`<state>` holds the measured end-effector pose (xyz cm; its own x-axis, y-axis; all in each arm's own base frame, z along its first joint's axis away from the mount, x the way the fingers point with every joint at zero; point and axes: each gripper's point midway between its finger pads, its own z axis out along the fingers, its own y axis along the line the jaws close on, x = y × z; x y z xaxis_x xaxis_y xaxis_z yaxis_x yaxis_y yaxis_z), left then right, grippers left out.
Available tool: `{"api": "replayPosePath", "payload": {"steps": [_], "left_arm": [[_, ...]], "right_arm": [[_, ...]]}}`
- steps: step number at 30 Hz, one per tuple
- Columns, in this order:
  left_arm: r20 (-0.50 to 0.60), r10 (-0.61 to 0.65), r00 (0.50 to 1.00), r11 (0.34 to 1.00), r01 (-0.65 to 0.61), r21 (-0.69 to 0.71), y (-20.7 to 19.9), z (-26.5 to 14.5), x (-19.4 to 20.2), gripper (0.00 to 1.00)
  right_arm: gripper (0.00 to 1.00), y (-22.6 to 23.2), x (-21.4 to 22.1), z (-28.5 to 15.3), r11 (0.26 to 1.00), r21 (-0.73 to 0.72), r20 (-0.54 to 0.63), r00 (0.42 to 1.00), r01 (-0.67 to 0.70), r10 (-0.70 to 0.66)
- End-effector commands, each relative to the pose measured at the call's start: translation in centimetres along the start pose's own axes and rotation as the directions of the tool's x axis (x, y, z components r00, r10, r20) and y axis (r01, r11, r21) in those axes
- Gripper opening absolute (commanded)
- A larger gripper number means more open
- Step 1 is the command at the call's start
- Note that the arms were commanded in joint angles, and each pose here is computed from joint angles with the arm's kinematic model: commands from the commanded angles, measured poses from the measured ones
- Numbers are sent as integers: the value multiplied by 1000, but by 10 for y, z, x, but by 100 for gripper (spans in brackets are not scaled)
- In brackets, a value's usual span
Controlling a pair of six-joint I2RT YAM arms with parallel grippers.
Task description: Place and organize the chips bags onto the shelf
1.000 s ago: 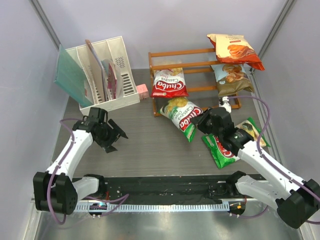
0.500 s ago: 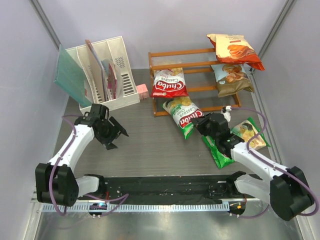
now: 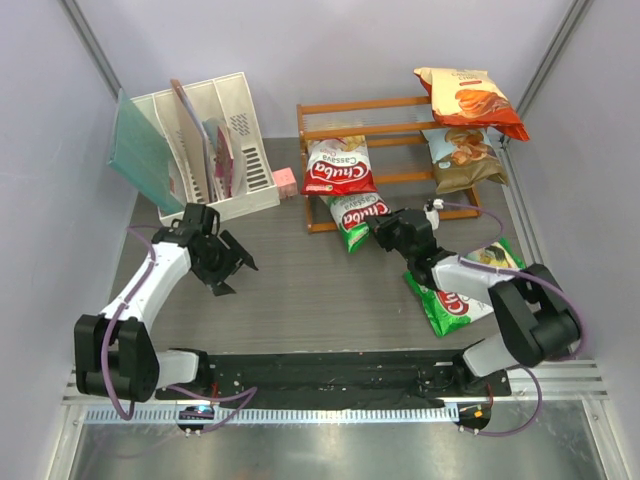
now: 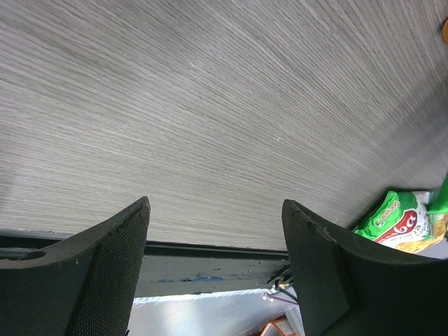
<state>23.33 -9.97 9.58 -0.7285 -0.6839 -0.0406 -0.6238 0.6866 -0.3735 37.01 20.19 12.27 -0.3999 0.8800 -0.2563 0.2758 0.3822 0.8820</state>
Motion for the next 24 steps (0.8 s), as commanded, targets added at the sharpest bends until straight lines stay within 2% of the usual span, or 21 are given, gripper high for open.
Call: {"api": "replayPosePath", "payload": {"steps": [1,9,14,21,22,24], "left_arm": [[42,11,999,999,-13,39,-6,-2,-8,76],[63,-7,998,1000,6,15,-8,-3,-15,77],[92,9,996,1000,-10,3,-7,-8,-20,77],[82,2,997,1000,0,-23,10,-1,-10,78],[82,1,997,1000,1,-23,11,-1,-10,78],[82,1,997,1000,1,-24,13,0,-8,79]], "right_arm": [[1,40,-12,20,988,-116,46,993,-104,110],[3,41,9,46,982,-65,11,984,-177,178],[1,44,28,50,952,-73,-18,955,-297,297],[1,44,61,49,967,-43,-78,966,-250,246],[5,42,66,49,968,-38,-88,966,-248,244],[19,43,76,48,971,-41,-120,966,-236,229]]}}
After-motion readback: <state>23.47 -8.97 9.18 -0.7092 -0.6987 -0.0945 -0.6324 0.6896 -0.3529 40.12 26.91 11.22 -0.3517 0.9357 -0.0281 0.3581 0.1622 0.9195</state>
